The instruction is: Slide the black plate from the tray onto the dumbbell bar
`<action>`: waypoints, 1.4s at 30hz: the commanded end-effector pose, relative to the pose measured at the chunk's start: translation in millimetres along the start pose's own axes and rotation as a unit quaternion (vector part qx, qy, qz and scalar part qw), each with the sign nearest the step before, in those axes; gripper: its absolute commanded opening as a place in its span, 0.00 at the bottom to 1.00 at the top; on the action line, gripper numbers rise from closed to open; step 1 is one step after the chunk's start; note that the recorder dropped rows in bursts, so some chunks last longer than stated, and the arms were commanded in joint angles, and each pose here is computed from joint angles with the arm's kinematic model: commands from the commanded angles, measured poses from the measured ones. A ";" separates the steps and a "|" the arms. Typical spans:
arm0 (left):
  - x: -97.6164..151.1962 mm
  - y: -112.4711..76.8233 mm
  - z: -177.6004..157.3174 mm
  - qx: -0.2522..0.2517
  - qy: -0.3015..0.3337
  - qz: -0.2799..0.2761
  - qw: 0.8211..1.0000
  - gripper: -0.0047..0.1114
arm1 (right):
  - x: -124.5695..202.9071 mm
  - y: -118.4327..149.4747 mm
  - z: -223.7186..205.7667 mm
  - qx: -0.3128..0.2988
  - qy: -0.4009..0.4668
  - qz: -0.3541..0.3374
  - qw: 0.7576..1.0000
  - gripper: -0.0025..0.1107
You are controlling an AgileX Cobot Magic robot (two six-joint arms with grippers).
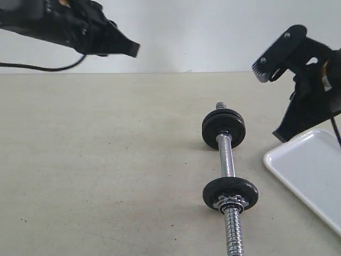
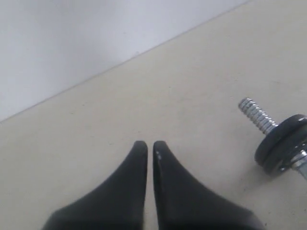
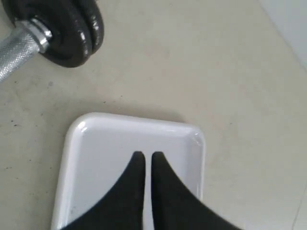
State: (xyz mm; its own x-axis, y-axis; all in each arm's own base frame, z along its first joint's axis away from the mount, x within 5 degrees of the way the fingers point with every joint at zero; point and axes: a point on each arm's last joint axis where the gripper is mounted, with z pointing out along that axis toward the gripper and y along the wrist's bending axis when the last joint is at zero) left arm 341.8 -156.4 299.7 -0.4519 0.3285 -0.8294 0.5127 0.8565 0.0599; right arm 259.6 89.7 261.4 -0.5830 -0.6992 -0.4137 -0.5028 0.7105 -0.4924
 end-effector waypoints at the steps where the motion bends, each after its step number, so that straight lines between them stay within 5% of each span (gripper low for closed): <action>1: -14.7 22.0 -55.5 -0.025 -0.013 -0.040 0.999 0.08 | 4.7 -12.6 -27.6 0.027 -0.020 0.029 0.999 0.03; 10: -38.5 15.6 -157.1 -0.044 -0.107 0.020 0.993 0.08 | 18.8 -31.4 -88.3 0.061 -0.107 0.101 0.987 0.03; 24: -34.6 4.0 -227.7 -0.056 -0.143 0.069 0.986 0.08 | 73.5 -43.5 -180.0 0.083 -0.224 0.205 0.949 0.03; 29: -24.3 -3.2 -247.2 -0.038 -0.120 0.068 0.990 0.08 | 95.8 -40.2 -188.1 0.075 -0.179 0.246 0.950 0.03; 33: -12.6 -10.8 -272.9 -0.026 -0.110 0.065 0.991 0.08 | 106.6 -40.4 -196.1 0.091 -0.177 0.214 0.956 0.03; 42: 37.5 -27.6 -325.5 -0.038 -0.168 0.063 0.983 0.08 | 139.4 -37.2 -230.6 0.108 -0.260 0.211 0.936 0.03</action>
State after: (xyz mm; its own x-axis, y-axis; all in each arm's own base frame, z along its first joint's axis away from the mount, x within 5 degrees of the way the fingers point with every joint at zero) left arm 92.3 -44.0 456.3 -0.1271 0.3176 -0.9397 0.4905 0.8435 0.2187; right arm 62.9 -10.4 394.0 -0.3472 -0.3342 -0.8762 -0.1236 0.9425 -0.3105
